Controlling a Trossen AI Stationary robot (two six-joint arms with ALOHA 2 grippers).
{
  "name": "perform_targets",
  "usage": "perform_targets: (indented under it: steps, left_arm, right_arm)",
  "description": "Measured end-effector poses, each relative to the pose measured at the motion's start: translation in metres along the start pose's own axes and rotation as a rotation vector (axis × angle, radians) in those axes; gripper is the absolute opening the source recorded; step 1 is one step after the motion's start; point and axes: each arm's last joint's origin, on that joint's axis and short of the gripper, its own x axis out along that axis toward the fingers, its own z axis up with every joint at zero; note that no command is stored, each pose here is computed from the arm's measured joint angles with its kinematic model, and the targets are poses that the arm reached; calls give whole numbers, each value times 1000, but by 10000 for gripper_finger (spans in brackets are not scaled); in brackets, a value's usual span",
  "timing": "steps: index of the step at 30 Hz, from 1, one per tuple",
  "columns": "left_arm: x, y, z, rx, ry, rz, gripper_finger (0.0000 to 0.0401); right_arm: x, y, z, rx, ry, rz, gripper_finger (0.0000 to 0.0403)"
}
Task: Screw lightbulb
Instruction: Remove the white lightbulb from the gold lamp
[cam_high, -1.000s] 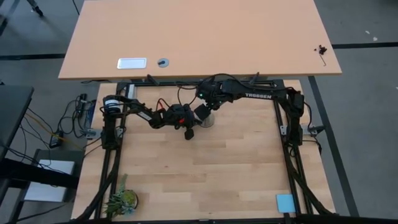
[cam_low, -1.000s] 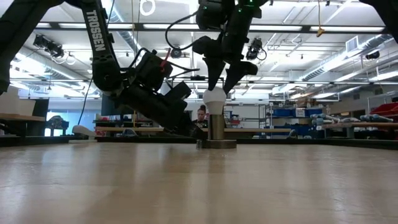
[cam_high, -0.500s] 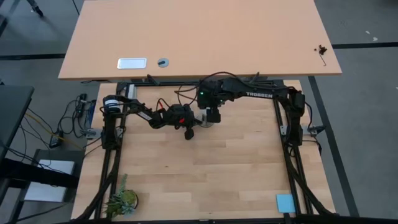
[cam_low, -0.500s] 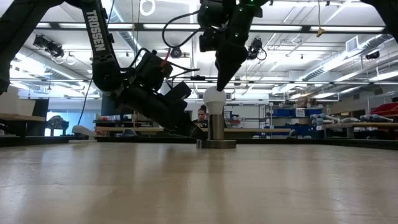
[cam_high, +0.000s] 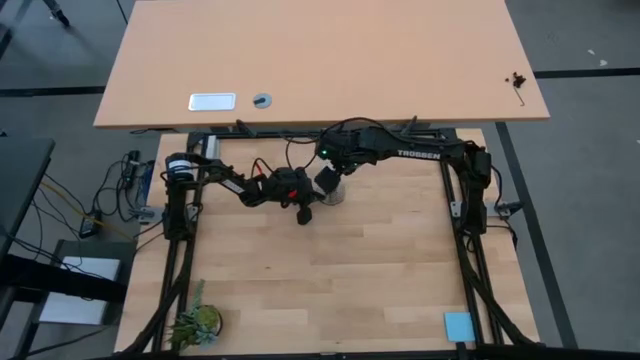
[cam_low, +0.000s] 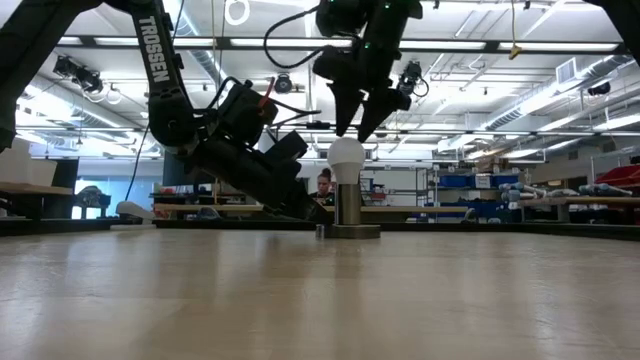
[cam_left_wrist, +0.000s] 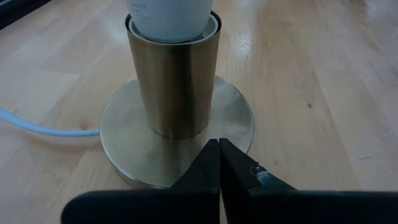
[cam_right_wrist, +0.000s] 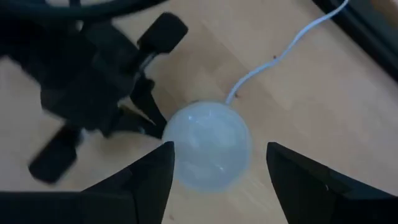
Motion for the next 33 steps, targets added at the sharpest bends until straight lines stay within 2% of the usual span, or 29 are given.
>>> perform_targets:
  steps: [3,7,13,17,23,27,30,33]
  left_arm:
    - [0,0,0,0,1,-2,1]
    - [0,0,0,0,0,-2,1]
    - [0,0,0,-1,1,-2,1]
    - [0,0,0,-1,1,-1,1]
    - [0,0,0,0,-1,-1,1]
    - [0,0,0,0,-1,-5,1]
    - [0,0,0,0,0,-7,1]
    - [0,0,0,0,2,-8,1]
  right_arm:
    - [7,2,2,76,-6,7,267]
    - [9,3,3,102,-31,17,274]
    - [15,1,0,21,-15,-2,256]
    - [15,-4,1,-125,-9,-2,232]
    - [16,-9,7,-556,-39,14,216]
    - [17,-6,9,-840,-73,68,215]
    - [16,-1,9,-880,-91,76,215]
    - [12,7,7,-799,-91,67,216]
